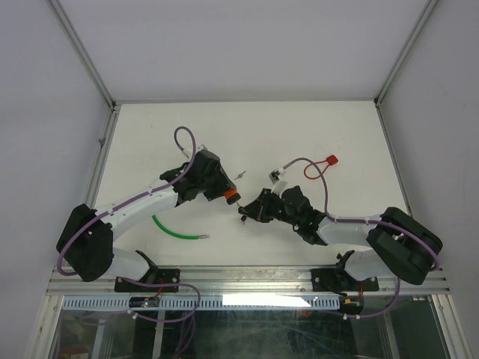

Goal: Unlock with the key

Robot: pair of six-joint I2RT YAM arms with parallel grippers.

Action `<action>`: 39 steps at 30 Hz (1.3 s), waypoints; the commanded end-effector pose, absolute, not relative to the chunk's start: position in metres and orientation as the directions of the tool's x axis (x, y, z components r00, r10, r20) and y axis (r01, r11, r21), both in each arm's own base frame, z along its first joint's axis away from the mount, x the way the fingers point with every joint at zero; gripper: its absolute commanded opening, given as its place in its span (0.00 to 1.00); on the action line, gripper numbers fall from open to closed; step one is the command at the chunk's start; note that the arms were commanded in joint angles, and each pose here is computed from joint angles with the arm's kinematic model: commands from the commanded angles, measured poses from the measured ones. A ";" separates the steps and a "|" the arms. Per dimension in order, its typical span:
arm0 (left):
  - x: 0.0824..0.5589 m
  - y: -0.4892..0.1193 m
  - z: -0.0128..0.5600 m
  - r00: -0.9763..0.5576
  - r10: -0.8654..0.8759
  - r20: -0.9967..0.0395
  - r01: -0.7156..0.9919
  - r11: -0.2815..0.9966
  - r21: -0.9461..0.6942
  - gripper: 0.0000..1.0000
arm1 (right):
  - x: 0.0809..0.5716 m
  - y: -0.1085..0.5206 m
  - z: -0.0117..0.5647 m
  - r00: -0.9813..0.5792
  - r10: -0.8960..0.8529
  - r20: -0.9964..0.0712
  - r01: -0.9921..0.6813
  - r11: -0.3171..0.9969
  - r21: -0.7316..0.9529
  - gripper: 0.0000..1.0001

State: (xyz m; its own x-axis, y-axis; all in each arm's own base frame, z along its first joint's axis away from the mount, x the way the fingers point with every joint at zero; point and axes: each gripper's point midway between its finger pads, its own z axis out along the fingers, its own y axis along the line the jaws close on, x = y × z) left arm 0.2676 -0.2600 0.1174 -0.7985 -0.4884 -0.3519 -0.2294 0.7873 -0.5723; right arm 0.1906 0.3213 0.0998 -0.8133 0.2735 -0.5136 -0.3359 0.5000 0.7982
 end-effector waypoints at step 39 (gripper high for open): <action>0.269 -0.262 0.128 -0.781 -0.530 -0.330 -0.234 0.739 -0.631 0.11 | 0.220 0.314 0.146 -0.729 0.387 -0.564 -0.390 0.443 0.808 0.00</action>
State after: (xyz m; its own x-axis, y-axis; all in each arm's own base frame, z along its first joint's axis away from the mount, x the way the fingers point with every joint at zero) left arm 0.2743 -0.2606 0.1154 -0.7667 -0.5421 -0.3439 -0.2636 0.7543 -0.6013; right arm 0.1983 0.3080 0.1040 -0.8031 0.3099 -0.5088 -0.3236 0.4901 0.8094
